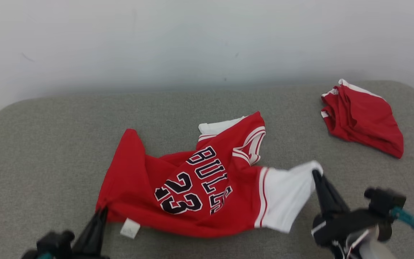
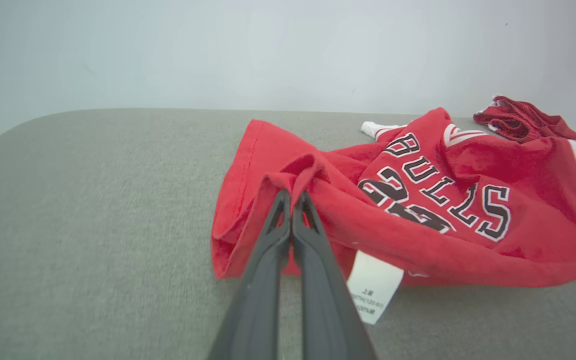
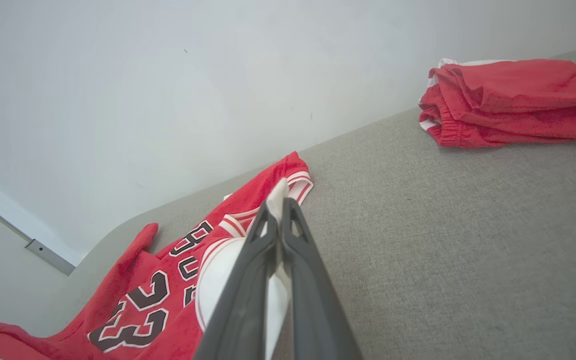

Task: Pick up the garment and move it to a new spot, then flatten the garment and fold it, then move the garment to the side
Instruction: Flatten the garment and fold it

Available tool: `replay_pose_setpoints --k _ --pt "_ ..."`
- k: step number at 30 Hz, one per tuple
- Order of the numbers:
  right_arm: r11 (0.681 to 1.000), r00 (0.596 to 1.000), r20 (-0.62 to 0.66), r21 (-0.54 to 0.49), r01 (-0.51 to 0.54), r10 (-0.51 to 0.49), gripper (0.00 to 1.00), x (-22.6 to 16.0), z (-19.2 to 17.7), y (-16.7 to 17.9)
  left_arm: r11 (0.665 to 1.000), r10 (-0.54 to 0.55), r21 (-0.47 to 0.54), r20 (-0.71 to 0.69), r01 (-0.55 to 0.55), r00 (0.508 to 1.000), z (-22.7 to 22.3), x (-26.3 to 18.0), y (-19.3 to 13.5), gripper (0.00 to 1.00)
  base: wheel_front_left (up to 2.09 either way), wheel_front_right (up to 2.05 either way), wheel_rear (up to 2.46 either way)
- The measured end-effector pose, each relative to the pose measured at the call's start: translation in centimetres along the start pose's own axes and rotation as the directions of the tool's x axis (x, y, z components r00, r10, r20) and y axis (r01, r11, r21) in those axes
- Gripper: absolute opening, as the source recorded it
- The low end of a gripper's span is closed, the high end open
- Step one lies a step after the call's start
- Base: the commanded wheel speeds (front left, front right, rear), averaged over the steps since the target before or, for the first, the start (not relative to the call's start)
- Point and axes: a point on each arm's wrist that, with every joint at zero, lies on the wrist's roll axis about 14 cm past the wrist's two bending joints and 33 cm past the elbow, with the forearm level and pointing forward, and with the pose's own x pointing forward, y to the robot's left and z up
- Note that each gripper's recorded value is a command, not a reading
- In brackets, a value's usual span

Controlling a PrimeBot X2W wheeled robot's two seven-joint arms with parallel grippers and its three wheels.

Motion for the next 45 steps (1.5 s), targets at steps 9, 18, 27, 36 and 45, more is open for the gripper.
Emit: replay_pose_setpoints --k 9,18,27,36,45 --pt "0.992 0.991 0.078 -0.064 -0.108 0.113 0.00 8.3 6.6 1.3 0.974 -0.156 0.176 0.079 0.140 0.985 6.8 8.6 -0.2 0.00 0.00 0.00 0.00" --pt "0.976 0.991 0.048 -0.185 -0.112 0.122 0.00 17.8 11.5 0.1 0.923 -0.228 0.340 0.108 0.180 0.968 12.6 17.4 0.8 0.00 0.00 0.00 0.00" --pt "0.967 0.978 0.162 -0.239 -0.087 0.128 0.00 25.9 19.5 0.6 0.920 -0.197 0.371 0.167 0.124 0.966 17.8 25.3 3.0 0.00 0.00 0.00 0.00" --pt "0.927 0.976 0.210 -0.373 0.027 0.056 0.00 28.3 23.4 -0.7 0.938 -0.171 0.338 0.259 0.076 0.951 22.2 28.7 3.0 0.00 0.00 0.00 0.00" --pt "0.888 0.904 0.408 -0.452 0.081 0.125 0.00 26.9 33.1 3.7 0.944 -0.186 0.329 0.424 0.040 0.886 31.4 27.2 0.9 0.00 0.00 0.00 0.00"
